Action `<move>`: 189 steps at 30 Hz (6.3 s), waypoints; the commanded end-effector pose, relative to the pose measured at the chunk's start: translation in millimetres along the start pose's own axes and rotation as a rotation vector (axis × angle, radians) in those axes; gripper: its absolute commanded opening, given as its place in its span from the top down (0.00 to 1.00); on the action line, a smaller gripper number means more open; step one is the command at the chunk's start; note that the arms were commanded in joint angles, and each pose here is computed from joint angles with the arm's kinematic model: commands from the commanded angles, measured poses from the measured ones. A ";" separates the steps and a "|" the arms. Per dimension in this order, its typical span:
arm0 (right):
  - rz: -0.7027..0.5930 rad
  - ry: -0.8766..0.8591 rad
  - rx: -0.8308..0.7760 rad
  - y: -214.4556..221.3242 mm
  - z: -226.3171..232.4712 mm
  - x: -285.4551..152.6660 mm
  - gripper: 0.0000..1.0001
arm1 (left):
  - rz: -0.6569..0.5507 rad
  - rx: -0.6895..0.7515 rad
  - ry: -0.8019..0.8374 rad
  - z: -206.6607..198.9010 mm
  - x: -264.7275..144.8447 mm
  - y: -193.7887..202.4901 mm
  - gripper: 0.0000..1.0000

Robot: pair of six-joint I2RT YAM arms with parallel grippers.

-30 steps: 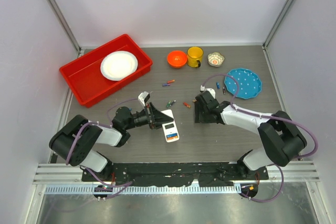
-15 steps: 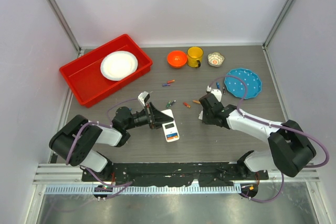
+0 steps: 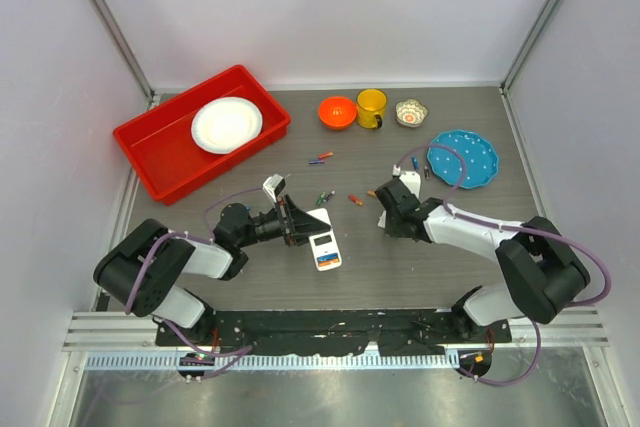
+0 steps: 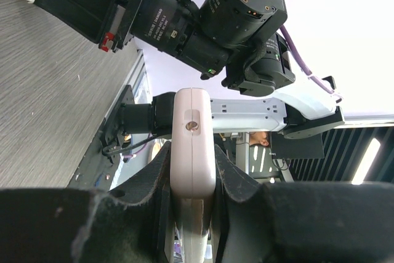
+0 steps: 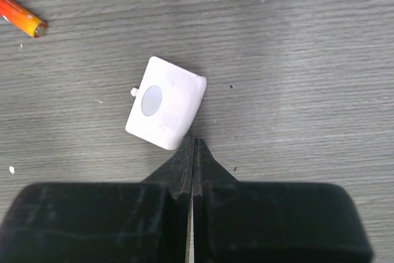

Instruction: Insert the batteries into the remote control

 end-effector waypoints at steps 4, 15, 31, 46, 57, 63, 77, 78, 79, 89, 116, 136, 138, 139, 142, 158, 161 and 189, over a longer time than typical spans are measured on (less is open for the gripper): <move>0.011 -0.010 -0.012 -3.2 7.4 10.3 0.99 | 0.007 0.175 0.215 -32.9 -0.6 0.7 1.00; 0.012 -0.124 -0.038 -18.9 26.5 13.1 0.92 | 0.013 0.168 0.207 -31.0 2.1 -1.6 1.00; -0.035 -0.095 -0.225 -47.5 16.7 -12.6 0.30 | 0.010 0.172 0.198 -27.9 5.1 -4.4 1.00; 0.001 -0.151 -0.338 -68.9 29.9 15.8 0.25 | 0.019 0.179 0.214 -32.6 0.4 0.7 1.00; 0.070 -0.151 -0.355 -55.7 28.3 28.0 0.25 | 0.024 0.191 0.221 -34.7 -0.1 1.4 1.00; 0.104 -0.160 -0.328 -47.9 27.9 29.3 0.35 | 0.021 0.191 0.221 -34.3 -0.5 1.6 1.00; 0.133 -0.146 -0.275 -23.6 25.1 17.7 0.37 | 0.014 0.188 0.216 -32.7 0.5 0.4 1.00; 0.134 -0.142 -0.276 -23.4 25.5 18.5 0.38 | 0.014 0.190 0.218 -33.4 0.4 0.6 1.00; 0.132 -0.141 -0.277 -23.9 25.7 18.8 0.38 | 0.012 0.190 0.218 -33.4 0.4 0.5 1.00; 0.135 -0.108 -0.319 -27.6 26.2 24.4 0.35 | 0.012 0.188 0.217 -33.1 -0.1 0.9 1.00; 0.133 -0.057 -0.365 -37.7 26.5 27.9 0.25 | 0.013 0.188 0.217 -33.3 -0.5 1.2 1.00; 0.261 -0.166 -0.459 -28.7 30.8 34.0 0.37 | 0.018 0.200 0.228 -36.5 0.3 0.9 1.00; 0.267 -0.177 -0.446 -26.2 31.8 32.8 0.39 | 0.016 0.200 0.228 -36.4 -0.1 0.8 1.00; 0.272 -0.177 -0.437 -24.5 30.2 32.6 0.39 | 0.015 0.202 0.230 -37.1 -0.6 1.2 1.00; 0.278 -0.174 -0.399 -20.1 30.3 30.6 0.42 | 0.014 0.201 0.229 -36.4 -0.8 1.7 1.00; 0.228 -0.114 -0.272 -12.1 36.8 15.7 0.32 | 0.010 0.194 0.227 -35.9 -1.1 1.8 1.00; 0.234 -0.102 -0.266 -9.5 36.7 16.2 0.31 | 0.009 0.192 0.225 -35.2 -1.7 2.2 1.00; 0.256 -0.069 -0.242 11.1 33.6 17.4 0.51 | 0.013 0.189 0.222 -34.5 -1.1 1.9 1.00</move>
Point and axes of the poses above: each gripper's point midway between its finger pads, its own x axis out along the fingers, its own z axis along the line the jaws close on, y = z × x, the point moved 10 cm from there along -x, back along the fingers, and after that the axes turned 5 degrees about -x, right-handed, at the moved point
